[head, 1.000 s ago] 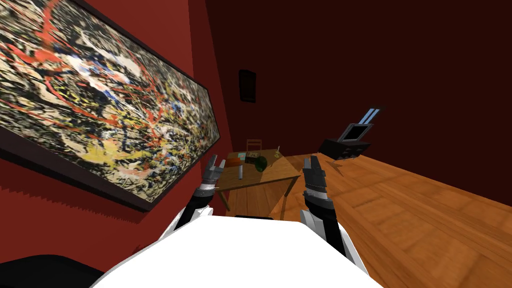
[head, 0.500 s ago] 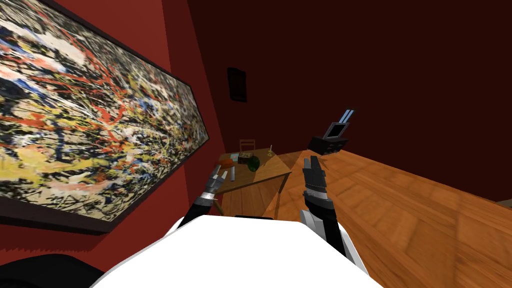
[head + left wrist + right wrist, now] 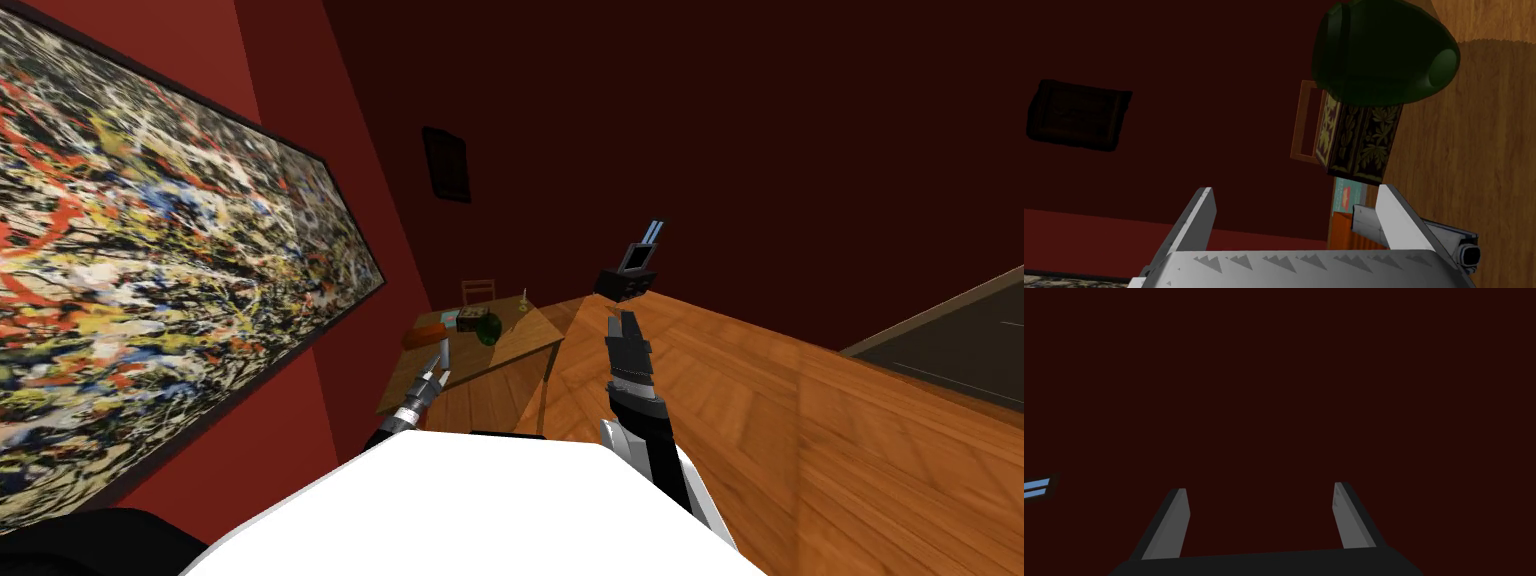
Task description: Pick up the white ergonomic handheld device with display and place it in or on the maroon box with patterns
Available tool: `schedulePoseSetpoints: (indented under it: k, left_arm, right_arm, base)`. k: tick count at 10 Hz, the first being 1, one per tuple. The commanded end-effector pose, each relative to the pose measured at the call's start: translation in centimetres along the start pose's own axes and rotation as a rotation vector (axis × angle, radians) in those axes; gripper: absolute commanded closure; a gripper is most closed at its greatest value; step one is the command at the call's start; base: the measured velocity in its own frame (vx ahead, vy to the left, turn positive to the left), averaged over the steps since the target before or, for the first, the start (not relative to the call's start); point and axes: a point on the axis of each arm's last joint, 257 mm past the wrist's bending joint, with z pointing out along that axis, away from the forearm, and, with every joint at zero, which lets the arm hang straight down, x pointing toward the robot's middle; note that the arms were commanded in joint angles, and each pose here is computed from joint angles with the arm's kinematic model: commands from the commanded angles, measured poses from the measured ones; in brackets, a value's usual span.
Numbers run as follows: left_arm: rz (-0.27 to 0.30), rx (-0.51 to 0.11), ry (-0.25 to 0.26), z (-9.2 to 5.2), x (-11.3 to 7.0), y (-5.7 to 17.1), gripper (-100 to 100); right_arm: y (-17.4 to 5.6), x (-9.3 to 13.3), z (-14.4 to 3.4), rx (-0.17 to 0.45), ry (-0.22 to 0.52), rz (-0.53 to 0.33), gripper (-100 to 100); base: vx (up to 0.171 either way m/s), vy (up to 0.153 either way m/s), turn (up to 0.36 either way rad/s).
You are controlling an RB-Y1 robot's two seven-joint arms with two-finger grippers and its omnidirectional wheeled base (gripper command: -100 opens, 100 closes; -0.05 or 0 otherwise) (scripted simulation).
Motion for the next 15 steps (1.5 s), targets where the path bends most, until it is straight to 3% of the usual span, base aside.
schedulePoseSetpoints:
  k: [1,5,6,8,9,12,13,15]
  left_arm:
    - [-0.029,-0.066,-0.014,-1.5,-0.3,2.3,-100]
    - [-0.088,-0.389,-0.082,-9.2,-4.7,12.4,-100]
    - [-0.083,-0.404,-0.089,-9.6,-5.2,13.0,-100]
    - [-0.073,-0.56,-0.126,-14.5,-7.9,16.9,-100]
    - [-0.069,-0.562,-0.124,-14.5,-8.0,16.9,-100]
    - [-0.006,-0.771,-0.167,-21.8,-12.3,20.8,-100]
    - [0.004,-0.776,-0.163,-21.9,-12.7,20.7,-100]
    - [0.077,-0.891,-0.169,-25.8,-15.6,21.7,-100]
  right_arm:
    - [0.0,0.0,0.0,0.0,0.0,0.0,0]
    - [0.0,0.0,0.0,0.0,0.0,0.0,0]
    - [0.0,0.0,0.0,0.0,0.0,0.0,0]
    - [0.0,0.0,0.0,0.0,0.0,0.0,0]
    - [0.0,0.0,0.0,0.0,0.0,0.0,0]
    - [0.0,0.0,0.0,0.0,0.0,0.0,0]
    - [0.0,0.0,0.0,0.0,0.0,0.0,0]
    - [0.0,0.0,0.0,0.0,0.0,0.0,0]
  base:
    - [0.01,-0.087,-0.04]
    - [0.052,-0.097,-0.297]
    - [0.052,-0.076,-0.047]
    - [0.051,-0.066,-0.239]
    - [0.05,-0.041,-0.11]
    - [0.056,-0.043,-0.279]
    - [0.055,-0.024,-0.069]
    - [0.066,-0.042,-0.227]
